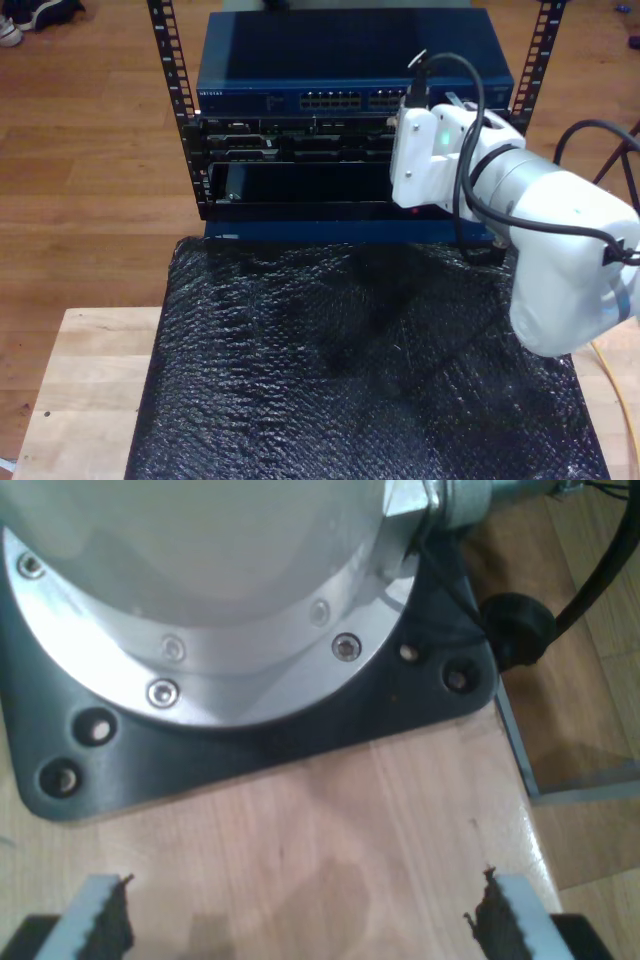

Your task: Grab the cable and plug it in

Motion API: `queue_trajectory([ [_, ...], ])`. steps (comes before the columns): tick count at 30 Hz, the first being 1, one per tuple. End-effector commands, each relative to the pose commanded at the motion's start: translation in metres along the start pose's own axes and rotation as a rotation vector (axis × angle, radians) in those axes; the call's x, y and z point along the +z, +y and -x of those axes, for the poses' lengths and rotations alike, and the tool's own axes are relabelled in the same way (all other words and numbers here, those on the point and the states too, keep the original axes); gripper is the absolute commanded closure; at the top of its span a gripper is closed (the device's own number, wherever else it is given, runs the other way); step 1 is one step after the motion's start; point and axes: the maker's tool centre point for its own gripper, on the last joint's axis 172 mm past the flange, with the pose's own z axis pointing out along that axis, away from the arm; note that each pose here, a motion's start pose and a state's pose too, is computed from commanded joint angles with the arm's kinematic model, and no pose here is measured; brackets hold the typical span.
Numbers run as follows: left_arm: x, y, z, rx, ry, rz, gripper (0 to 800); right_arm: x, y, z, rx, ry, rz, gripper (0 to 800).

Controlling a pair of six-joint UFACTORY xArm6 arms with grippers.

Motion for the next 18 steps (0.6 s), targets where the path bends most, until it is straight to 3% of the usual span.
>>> queue_trajectory([
  [10,0.000,0.000,0.000,-0.001,0.000,-0.001,0,0.010,0.009,0.003,0.024,0.008,0.074,800],
  [18,0.000,0.000,0.000,-0.001,-0.001,-0.001,0,0.026,0.014,0.028,-0.009,-0.043,0.159,800],
])
